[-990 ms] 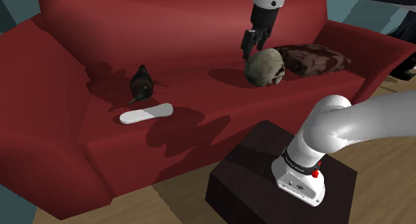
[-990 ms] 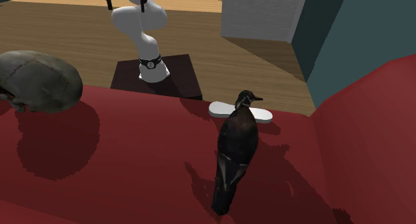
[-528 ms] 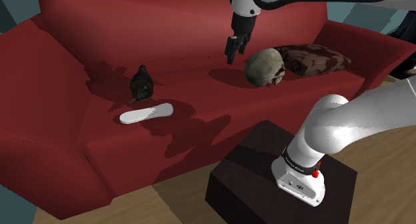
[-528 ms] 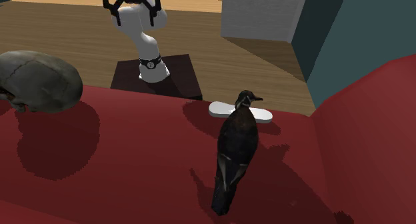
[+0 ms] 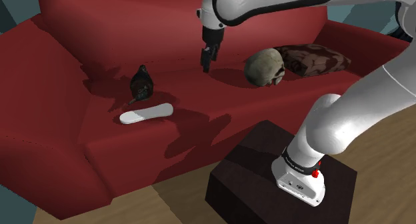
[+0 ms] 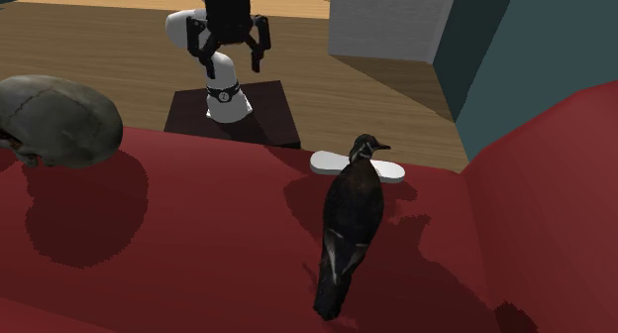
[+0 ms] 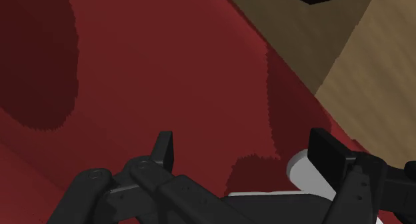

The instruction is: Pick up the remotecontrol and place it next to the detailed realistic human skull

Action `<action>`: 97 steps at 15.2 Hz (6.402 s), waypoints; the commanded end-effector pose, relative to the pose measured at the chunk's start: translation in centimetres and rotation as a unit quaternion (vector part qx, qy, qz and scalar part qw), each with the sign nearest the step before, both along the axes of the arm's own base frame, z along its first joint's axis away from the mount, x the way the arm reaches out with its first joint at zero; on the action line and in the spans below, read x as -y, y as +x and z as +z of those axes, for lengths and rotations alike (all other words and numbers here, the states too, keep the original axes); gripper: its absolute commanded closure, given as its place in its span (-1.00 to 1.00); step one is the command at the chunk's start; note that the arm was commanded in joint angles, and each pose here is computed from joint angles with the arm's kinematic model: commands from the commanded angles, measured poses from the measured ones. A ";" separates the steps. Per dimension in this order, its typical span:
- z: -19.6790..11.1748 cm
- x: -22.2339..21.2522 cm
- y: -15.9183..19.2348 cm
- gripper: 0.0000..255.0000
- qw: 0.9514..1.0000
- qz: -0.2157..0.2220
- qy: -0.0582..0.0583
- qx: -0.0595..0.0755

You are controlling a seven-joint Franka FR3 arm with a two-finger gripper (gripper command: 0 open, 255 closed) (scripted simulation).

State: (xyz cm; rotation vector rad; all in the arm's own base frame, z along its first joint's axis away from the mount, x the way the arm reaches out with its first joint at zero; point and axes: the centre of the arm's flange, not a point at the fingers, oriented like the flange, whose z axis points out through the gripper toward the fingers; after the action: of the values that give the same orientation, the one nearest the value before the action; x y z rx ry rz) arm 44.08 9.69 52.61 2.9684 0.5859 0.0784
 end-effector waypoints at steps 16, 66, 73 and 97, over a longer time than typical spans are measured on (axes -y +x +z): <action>-10.9 -15.5 10.6 -1.00 0.968 0.250 0.000 -0.028; -10.6 -23.1 12.6 1.00 0.936 0.350 -0.001 -0.039; -6.9 -23.1 12.6 1.00 0.936 0.350 -0.001 -0.039; 5.7 -23.1 12.6 1.00 0.936 0.350 -0.001 -0.039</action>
State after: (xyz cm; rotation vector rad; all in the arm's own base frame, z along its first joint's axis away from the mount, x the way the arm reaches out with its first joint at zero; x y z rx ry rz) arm 56.79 32.70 57.81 2.6064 1.6142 0.0186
